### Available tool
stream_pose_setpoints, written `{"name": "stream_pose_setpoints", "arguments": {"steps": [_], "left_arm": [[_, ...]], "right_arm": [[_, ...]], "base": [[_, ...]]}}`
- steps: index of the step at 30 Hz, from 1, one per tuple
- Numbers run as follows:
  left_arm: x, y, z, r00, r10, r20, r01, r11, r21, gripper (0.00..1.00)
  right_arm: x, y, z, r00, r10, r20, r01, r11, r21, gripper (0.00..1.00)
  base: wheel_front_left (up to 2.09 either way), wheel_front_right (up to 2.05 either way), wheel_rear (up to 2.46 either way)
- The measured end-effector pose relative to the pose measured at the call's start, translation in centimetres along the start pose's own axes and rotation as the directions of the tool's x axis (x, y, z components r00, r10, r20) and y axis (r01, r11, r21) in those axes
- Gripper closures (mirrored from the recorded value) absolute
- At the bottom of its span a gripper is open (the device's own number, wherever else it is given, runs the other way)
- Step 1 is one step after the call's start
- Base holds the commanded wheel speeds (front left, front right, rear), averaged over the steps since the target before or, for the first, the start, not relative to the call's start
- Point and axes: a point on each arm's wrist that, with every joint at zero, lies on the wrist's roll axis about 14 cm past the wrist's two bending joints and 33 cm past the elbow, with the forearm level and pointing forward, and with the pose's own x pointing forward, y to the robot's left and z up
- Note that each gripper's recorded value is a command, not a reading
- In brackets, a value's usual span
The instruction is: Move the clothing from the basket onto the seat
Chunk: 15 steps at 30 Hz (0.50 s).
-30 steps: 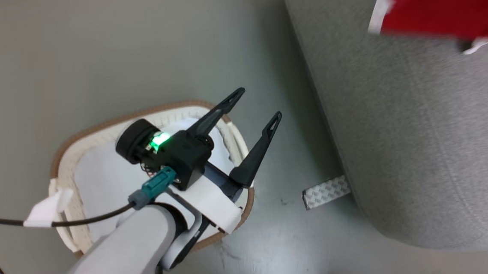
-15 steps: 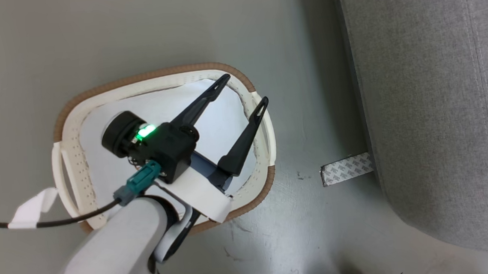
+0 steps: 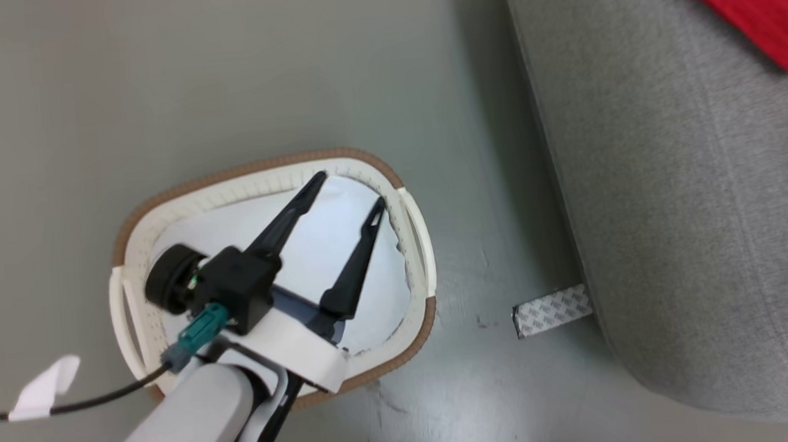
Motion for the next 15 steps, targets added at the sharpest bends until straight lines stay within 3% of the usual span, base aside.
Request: {"name": "stream_pose_setpoints", "arguments": {"steps": [4,10,15], "left_arm": [[-1.4,0.2,1.3,0.998,0.05,0.025,-0.05,0.999,0.009,0.0],[-4.2,0.9,3.3,0.984,0.172,0.052,-0.173,0.985,0.02,0.0],[-7.7,1.6,4.2,0.955,0.293,0.05,-0.295,0.956,0.016,0.0]], "right_arm": [[-2.4,0.2,2.0,0.996,0.069,0.056,-0.066,0.996,-0.053,0.0],[-6.5,2.5,4.6,0.972,0.197,0.13,-0.192,0.98,-0.055,0.0],[-10.2,6.0,5.4,0.925,0.349,0.147,-0.346,0.937,-0.05,0.0]], "base": [[0.0,0.0,0.0],[0.0,0.0,0.0],[0.0,0.0,0.0]]}}
